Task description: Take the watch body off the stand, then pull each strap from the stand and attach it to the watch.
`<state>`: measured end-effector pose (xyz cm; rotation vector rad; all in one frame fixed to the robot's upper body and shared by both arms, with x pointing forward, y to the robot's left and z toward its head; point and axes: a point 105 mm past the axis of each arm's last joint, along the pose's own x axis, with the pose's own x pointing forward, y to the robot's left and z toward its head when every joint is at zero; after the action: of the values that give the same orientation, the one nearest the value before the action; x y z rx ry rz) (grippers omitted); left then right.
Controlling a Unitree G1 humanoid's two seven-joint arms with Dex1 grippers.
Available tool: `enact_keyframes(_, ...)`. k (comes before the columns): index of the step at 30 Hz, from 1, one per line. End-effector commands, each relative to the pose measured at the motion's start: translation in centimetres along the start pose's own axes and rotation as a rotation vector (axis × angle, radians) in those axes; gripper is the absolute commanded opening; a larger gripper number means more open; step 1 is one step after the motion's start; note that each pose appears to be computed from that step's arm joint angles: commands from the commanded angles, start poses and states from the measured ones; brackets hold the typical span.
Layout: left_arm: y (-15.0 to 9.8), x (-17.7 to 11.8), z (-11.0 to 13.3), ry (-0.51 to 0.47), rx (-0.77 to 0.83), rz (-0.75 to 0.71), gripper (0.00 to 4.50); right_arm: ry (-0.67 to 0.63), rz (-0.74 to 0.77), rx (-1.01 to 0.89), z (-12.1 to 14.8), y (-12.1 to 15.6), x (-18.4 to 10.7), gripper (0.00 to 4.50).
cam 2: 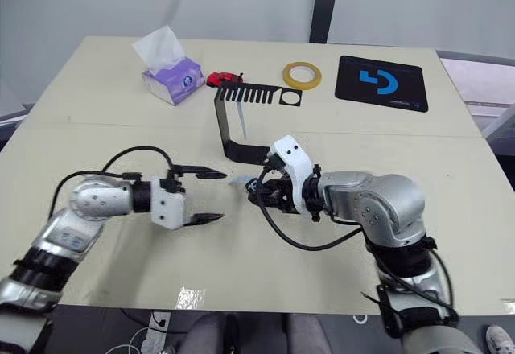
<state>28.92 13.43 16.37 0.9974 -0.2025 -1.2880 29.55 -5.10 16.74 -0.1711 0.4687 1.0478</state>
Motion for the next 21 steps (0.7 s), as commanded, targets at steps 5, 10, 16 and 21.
enact_keyframes(5,0.0,-3.5,3.1,-0.091,-0.416,-0.235,4.42,0.012,0.128,-0.388,0.3,1.4,-1.3,1.52)
enact_keyframes(10,0.6,-3.6,4.2,-0.111,-0.487,-0.296,4.42,0.054,0.162,-0.533,-0.2,1.5,-1.7,1.52)
enact_keyframes(16,1.3,-3.4,4.5,-0.126,-0.503,-0.317,4.42,0.088,0.177,-0.632,-0.8,1.6,-1.8,1.52)
enact_keyframes(21,1.3,-3.2,4.6,-0.127,-0.485,-0.323,4.42,0.085,0.172,-0.625,-0.8,1.5,-1.8,1.52)
